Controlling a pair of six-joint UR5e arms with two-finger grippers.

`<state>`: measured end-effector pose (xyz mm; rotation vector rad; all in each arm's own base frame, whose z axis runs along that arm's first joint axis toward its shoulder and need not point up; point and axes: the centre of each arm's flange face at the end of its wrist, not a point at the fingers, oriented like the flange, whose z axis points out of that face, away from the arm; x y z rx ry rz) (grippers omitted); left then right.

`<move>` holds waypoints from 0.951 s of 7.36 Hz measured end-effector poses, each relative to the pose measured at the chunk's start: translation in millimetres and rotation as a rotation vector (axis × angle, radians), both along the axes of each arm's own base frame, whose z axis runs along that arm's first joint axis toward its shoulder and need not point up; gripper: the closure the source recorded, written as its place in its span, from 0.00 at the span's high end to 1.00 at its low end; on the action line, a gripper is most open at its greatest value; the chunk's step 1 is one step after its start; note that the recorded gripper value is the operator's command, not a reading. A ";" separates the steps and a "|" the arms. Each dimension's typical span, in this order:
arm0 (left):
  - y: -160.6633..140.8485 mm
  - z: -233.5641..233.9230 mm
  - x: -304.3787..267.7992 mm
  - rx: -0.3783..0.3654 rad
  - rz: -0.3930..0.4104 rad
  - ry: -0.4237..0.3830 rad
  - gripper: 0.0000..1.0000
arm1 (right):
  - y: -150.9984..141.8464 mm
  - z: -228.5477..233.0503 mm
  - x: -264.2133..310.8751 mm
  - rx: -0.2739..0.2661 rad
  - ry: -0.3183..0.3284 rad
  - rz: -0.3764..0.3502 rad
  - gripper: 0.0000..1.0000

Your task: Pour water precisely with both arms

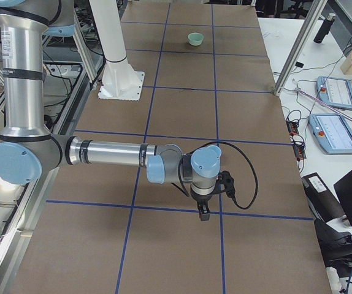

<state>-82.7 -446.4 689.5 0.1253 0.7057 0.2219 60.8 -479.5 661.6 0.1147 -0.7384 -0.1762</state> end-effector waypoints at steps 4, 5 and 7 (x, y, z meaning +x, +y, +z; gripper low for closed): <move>4.0 1.3 0.3 -0.003 0.000 0.003 1.00 | -3.4 -7.6 -17.6 -0.018 -0.001 0.001 1.00; 4.0 1.1 0.3 -0.003 0.000 0.003 1.00 | -3.4 -7.4 -18.2 -0.019 -0.001 0.001 1.00; 3.7 0.4 0.2 -0.001 0.001 0.002 1.00 | -3.1 -6.0 -18.5 -0.022 0.001 0.001 1.00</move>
